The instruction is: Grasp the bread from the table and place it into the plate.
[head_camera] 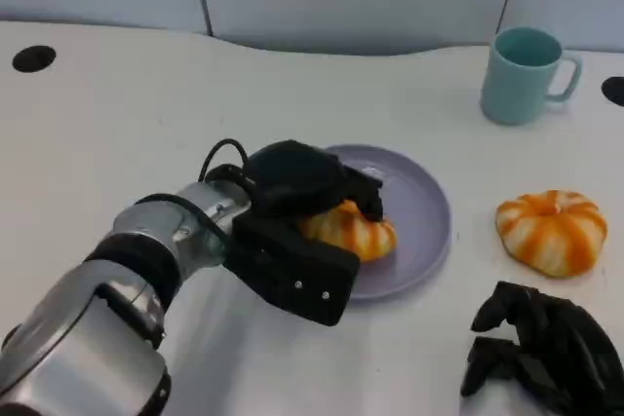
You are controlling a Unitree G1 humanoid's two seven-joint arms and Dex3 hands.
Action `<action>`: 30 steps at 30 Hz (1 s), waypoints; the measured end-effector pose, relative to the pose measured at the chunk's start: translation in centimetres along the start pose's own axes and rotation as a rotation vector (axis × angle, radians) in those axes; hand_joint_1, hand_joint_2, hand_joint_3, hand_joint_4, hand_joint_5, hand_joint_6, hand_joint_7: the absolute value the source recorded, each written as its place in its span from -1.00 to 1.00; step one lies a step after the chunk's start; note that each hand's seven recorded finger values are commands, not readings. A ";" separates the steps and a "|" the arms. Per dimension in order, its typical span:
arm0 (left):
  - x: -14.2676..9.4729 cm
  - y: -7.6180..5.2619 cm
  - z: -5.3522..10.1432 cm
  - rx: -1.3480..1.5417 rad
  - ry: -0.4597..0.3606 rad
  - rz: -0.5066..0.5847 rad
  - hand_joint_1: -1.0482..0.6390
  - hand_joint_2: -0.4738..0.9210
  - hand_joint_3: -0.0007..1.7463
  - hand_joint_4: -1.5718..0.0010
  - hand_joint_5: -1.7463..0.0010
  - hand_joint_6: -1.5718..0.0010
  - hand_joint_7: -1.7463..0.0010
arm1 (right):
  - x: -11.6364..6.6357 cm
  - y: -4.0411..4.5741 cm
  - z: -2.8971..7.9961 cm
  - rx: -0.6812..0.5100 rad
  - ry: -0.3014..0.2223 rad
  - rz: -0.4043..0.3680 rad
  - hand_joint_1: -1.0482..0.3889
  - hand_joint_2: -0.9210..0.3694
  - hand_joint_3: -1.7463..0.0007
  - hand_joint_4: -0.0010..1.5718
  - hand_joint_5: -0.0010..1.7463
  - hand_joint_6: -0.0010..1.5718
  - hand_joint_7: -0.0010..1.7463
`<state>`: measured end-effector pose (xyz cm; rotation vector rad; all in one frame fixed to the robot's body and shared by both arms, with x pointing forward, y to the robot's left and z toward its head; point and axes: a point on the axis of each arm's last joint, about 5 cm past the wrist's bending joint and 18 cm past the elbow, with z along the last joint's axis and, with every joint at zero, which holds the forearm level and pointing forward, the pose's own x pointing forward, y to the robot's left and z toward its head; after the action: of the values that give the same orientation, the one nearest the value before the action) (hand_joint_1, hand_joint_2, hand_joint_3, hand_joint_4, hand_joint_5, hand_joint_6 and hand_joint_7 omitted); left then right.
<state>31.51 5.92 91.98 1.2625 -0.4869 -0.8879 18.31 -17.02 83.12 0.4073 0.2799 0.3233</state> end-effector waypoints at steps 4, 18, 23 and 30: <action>0.2 0.2 -0.2 0.039 0.050 -0.040 -0.68 1.00 -0.53 0.99 0.79 0.87 0.99 | 0.0 0.00 0.0 0.000 0.000 0.000 -0.14 -1.00 0.50 0.58 0.20 0.46 0.13; 0.1 0.3 -0.5 0.116 0.090 -0.061 -0.83 1.00 -0.33 1.00 1.00 1.00 1.00 | 0.0 0.02 0.0 0.000 -0.001 -0.002 -0.14 -1.00 0.50 0.58 0.22 0.45 0.15; -0.5 1.0 -1.0 0.002 0.073 0.032 -0.78 1.00 -0.42 1.00 1.00 0.99 0.99 | 0.0 0.02 0.0 0.000 -0.001 -0.002 -0.14 -1.00 0.51 0.58 0.22 0.46 0.15; -1.2 0.7 -1.6 -0.065 0.090 0.038 -0.77 1.00 -0.42 1.00 1.00 0.99 0.99 | 0.0 0.01 0.0 0.000 -0.001 -0.003 -0.14 -1.00 0.51 0.58 0.22 0.45 0.15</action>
<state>32.18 7.88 92.42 1.2250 -0.4060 -0.8055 18.36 -17.00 83.13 0.4069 0.2796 0.3207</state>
